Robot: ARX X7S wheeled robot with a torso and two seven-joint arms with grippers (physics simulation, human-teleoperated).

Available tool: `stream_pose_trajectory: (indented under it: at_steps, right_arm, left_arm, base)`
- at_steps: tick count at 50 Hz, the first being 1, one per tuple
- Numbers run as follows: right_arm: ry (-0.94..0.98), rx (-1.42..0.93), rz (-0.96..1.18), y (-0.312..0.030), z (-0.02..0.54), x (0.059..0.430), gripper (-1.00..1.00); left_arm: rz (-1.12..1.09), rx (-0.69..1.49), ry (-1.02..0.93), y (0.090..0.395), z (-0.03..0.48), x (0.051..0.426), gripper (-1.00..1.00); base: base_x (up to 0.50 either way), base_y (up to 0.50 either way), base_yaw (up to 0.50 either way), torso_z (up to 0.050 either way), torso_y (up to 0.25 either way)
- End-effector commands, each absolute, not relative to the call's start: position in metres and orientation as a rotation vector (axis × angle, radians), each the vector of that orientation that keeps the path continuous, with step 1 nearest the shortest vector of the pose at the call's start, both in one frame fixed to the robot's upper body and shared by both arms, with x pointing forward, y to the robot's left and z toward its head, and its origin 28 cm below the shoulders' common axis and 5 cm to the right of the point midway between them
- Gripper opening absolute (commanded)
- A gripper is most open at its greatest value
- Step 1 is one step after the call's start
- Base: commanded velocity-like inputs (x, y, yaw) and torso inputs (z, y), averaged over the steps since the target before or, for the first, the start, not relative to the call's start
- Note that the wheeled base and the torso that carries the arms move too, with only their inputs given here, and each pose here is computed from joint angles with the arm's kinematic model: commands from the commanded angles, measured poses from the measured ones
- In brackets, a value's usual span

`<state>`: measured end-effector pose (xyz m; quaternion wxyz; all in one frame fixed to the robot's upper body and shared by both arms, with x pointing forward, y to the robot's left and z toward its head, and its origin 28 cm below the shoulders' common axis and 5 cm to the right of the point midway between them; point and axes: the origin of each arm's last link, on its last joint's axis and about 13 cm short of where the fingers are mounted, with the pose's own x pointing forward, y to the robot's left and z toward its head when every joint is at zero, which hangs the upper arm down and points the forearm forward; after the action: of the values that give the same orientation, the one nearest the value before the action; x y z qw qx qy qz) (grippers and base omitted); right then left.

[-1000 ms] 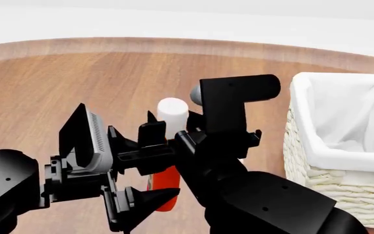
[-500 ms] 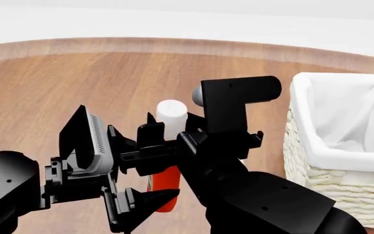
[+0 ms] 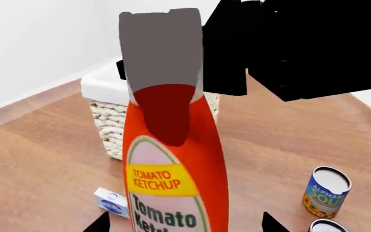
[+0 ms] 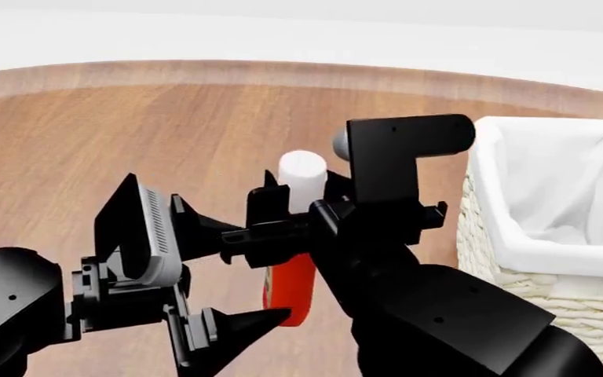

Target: Pick up the ketchup, and put it in the basket.

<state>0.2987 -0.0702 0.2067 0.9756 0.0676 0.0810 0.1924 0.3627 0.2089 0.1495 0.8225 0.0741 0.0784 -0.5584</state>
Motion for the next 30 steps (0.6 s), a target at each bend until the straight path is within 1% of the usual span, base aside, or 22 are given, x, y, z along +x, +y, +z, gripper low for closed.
stream_pose_trajectory:
  at_steps: [1,14,21,22,30]
  right_arm:
    - [0.126,0.129,0.328,-0.083,0.212,0.307,-1.00]
    - [0.072,0.125,0.260,-0.098,0.231,0.312,-1.00]
    - [0.017,0.124,0.218,-0.105,0.254,0.314,-1.00]
    - [0.008,0.117,0.211,-0.107,0.259,0.314,-1.00]
    - [-0.046,0.073,0.172,-0.115,0.289,0.317,-1.00]
  left_arm:
    - [-1.174,0.165,0.165,0.210,0.149,0.364,1.00]
    - [-1.079,0.165,0.141,0.210,0.135,0.367,1.00]
    - [-1.045,0.084,0.061,0.207,0.132,0.352,1.00]
    - [-1.021,0.045,0.067,0.207,0.131,0.350,1.00]
    - [-0.809,0.065,0.008,0.206,0.121,0.347,1.00]
  base:
    - [0.00,0.00,0.00,0.000,0.000]
    - [0.00,0.00,0.00,0.000,0.000]
    - [0.00,0.00,0.00,0.001,0.001]
    - [0.00,0.00,0.00,0.000,0.000]
    - [0.00,0.00,0.00,0.000,0.000]
